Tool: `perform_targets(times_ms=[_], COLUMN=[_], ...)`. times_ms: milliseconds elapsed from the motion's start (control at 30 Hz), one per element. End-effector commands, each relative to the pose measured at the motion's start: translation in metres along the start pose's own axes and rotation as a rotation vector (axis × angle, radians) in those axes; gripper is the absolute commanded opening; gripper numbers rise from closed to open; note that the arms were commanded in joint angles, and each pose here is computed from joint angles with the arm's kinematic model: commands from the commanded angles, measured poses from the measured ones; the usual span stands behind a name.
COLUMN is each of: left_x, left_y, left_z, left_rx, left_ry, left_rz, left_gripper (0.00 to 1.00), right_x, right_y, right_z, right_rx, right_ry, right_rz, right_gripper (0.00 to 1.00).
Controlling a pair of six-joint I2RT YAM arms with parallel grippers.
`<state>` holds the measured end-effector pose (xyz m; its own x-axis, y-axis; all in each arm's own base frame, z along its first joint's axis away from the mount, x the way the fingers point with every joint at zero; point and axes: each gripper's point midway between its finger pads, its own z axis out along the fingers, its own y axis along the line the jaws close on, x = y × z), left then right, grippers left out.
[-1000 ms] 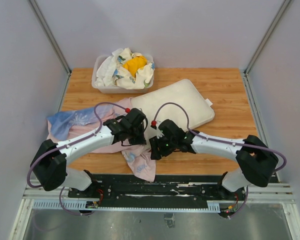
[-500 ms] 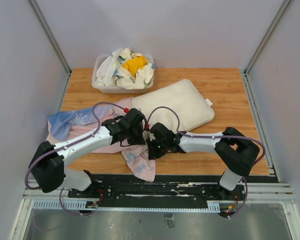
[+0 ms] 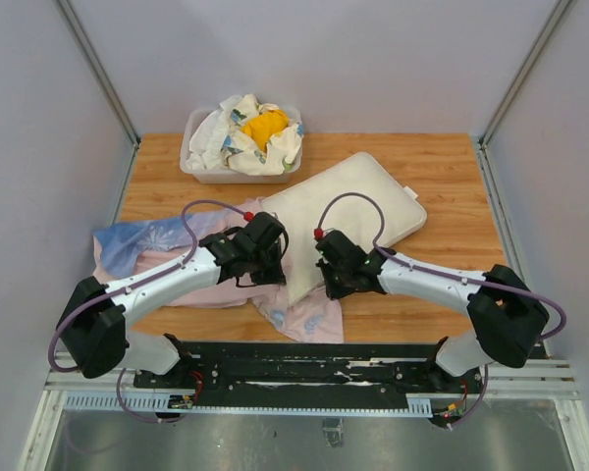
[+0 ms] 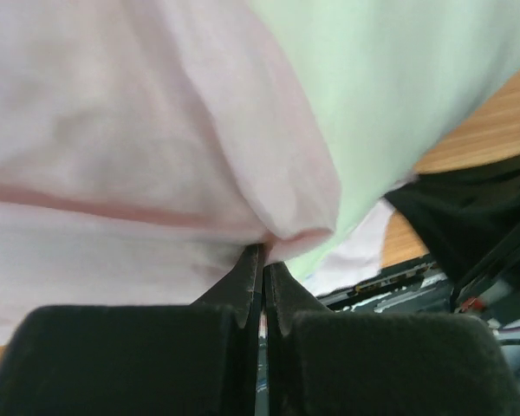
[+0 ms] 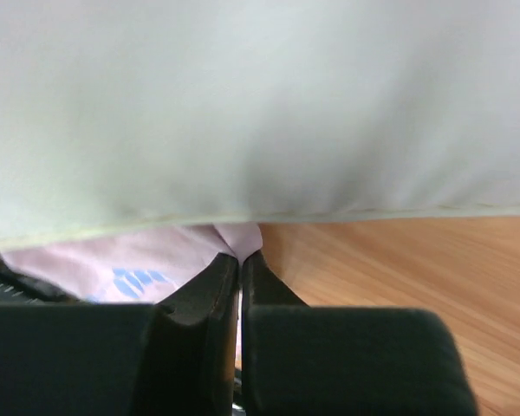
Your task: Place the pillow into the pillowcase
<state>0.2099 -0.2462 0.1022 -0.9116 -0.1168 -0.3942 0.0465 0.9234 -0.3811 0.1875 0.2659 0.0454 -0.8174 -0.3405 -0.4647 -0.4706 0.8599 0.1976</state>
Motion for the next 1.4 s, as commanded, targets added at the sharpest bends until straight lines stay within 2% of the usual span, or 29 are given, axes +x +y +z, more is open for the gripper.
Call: perform_targets(times_ms=[0, 233, 367, 467, 533, 600, 767, 900, 1033, 1367], left_x=[-0.007, -0.004, 0.002, 0.004, 0.003, 0.001, 0.003, 0.006, 0.007, 0.003], left_y=[-0.005, -0.002, -0.004, -0.007, -0.01, -0.013, -0.017, -0.016, -0.015, -0.021], left_z=[-0.004, 0.0, 0.003, 0.003, 0.003, 0.001, 0.001, 0.001, 0.0, -0.01], left_rx=[0.024, 0.022, 0.045, 0.06, 0.069, 0.079, 0.102, 0.11, 0.112, 0.139], left_ry=[-0.026, -0.02, 0.002, 0.01, 0.009, 0.005, 0.013, 0.018, 0.021, 0.007], left_rz=[0.004, 0.004, -0.002, -0.01, -0.013, -0.015, -0.02, -0.018, -0.013, -0.019], left_gripper=[0.0, 0.0, 0.0, 0.0, 0.01, 0.0, 0.0, 0.0, 0.01, 0.01], right_x=[0.006, 0.01, 0.014, 0.011, 0.003, -0.005, -0.025, -0.026, -0.018, -0.01], right_y=[-0.069, -0.112, -0.115, -0.11, -0.104, -0.098, -0.057, -0.019, -0.009, 0.001], right_z=[-0.02, -0.021, -0.013, -0.02, -0.033, -0.05, -0.078, -0.072, -0.054, -0.026], right_rx=[0.24, 0.354, 0.358, 0.334, 0.308, 0.279, 0.062, -0.141, -0.161, -0.191], right_ry=[0.054, 0.115, 0.152, 0.134, 0.094, 0.047, -0.075, -0.071, -0.037, 0.011], right_rz=[0.022, 0.069, 0.075, 0.092, 0.098, 0.106, 0.165, 0.262, 0.317, 0.355], right_gripper=[0.01, 0.01, 0.01, 0.17, 0.35, 0.43, 0.51, 0.54, 0.54, 0.67])
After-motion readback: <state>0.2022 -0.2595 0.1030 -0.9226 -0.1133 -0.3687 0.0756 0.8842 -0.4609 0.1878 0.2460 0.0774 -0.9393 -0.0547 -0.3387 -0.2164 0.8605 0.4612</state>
